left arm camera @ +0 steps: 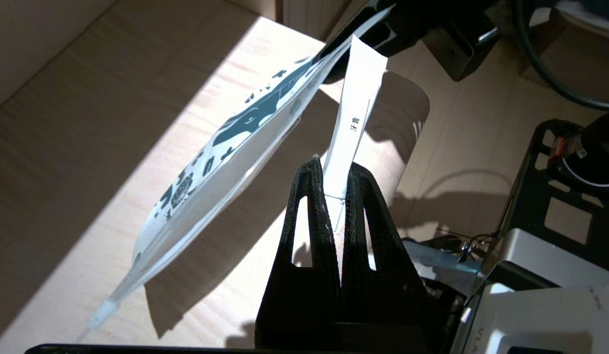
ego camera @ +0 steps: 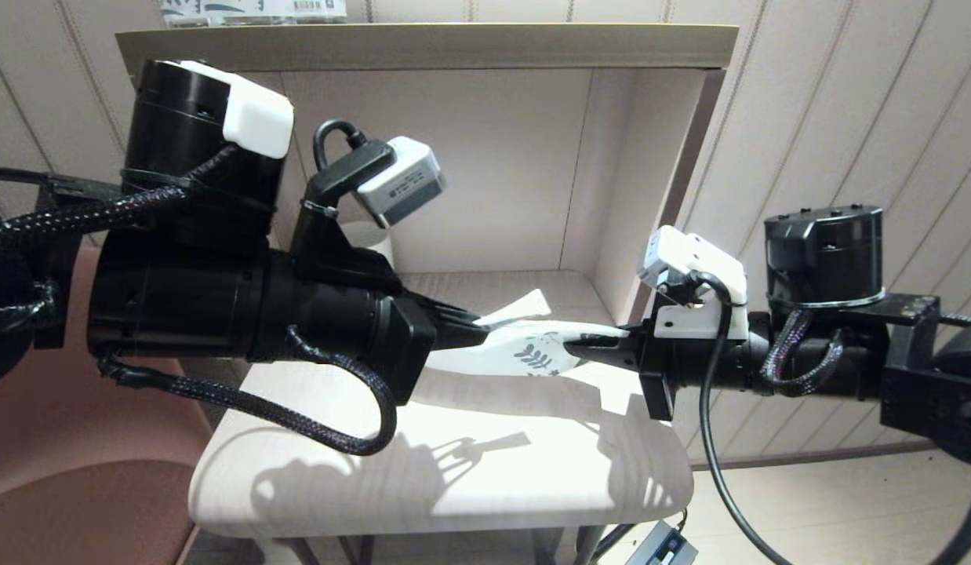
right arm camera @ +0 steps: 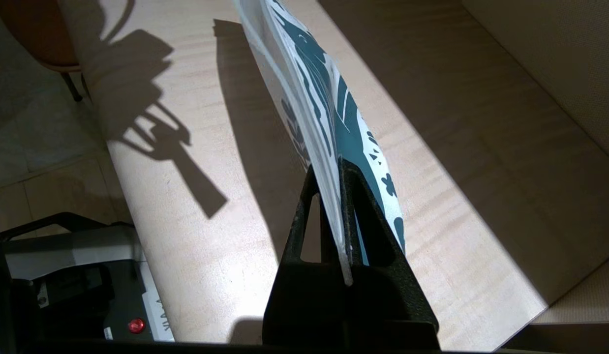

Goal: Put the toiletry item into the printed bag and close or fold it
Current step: Place the toothpaste in the storage bag

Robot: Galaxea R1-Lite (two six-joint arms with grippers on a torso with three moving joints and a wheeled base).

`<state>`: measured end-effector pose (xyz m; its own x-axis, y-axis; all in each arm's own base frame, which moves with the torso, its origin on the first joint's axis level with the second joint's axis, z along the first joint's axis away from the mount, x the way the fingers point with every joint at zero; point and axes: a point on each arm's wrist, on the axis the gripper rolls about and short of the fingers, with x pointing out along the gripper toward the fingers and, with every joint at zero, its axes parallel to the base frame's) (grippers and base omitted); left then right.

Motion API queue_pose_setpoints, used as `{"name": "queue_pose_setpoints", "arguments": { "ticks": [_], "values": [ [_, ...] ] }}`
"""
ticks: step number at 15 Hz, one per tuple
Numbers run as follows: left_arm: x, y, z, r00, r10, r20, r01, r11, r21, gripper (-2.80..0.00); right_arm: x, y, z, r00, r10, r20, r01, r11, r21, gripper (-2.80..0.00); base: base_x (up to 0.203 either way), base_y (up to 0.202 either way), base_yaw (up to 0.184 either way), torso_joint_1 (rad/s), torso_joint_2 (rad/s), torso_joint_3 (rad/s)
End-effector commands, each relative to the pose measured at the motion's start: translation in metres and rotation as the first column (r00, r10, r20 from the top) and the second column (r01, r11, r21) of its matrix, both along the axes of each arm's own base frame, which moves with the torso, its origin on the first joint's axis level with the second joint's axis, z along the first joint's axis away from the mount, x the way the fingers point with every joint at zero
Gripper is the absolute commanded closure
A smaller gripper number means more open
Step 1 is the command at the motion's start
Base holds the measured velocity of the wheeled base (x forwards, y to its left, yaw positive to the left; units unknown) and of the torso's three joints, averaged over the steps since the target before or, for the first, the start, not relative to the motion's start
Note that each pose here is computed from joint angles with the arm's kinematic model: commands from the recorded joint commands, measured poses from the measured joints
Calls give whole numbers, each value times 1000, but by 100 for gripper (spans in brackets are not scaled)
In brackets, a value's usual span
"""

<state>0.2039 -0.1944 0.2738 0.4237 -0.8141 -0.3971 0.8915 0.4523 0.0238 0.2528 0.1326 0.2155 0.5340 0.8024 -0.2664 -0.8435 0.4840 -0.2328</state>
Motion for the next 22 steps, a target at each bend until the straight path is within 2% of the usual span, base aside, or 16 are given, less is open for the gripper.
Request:
{"name": "queue_pose_setpoints", "arguments": {
  "ticks": [1, 4, 8, 15, 22],
  "values": [
    [5, -5, -11, 1000, -6, -25, 7, 1000, 28, 0, 0, 0, 0, 1000, 5, 2, -5, 1000, 0, 0, 0, 0, 0, 0, 0, 0],
    [13, -13, -23, 999, -19, -28, 21, 998, 66, 0, 0, 0, 1, 1000, 8, 4, -8, 1000, 1, 0, 0, 0, 0, 0, 0, 0],
    [21, -20, -30, 999, -21, -37, 24, 997, 79, 0, 0, 0, -1, 1000, 8, -1, -8, 1000, -1, 0, 0, 0, 0, 0, 0, 0],
    [22, -19, -13, 1000, -24, 18, 23, 998, 50, 0, -1, 3, -1, 1000, 19, -3, -19, 1000, 1, 0, 0, 0, 0, 0, 0, 0],
    [31, -23, -23, 1000, -12, 2, 12, 997, 72, 0, -2, 3, 0, 1000, 20, -3, -20, 1000, 1, 0, 0, 0, 0, 0, 0, 0]
  ]
}}
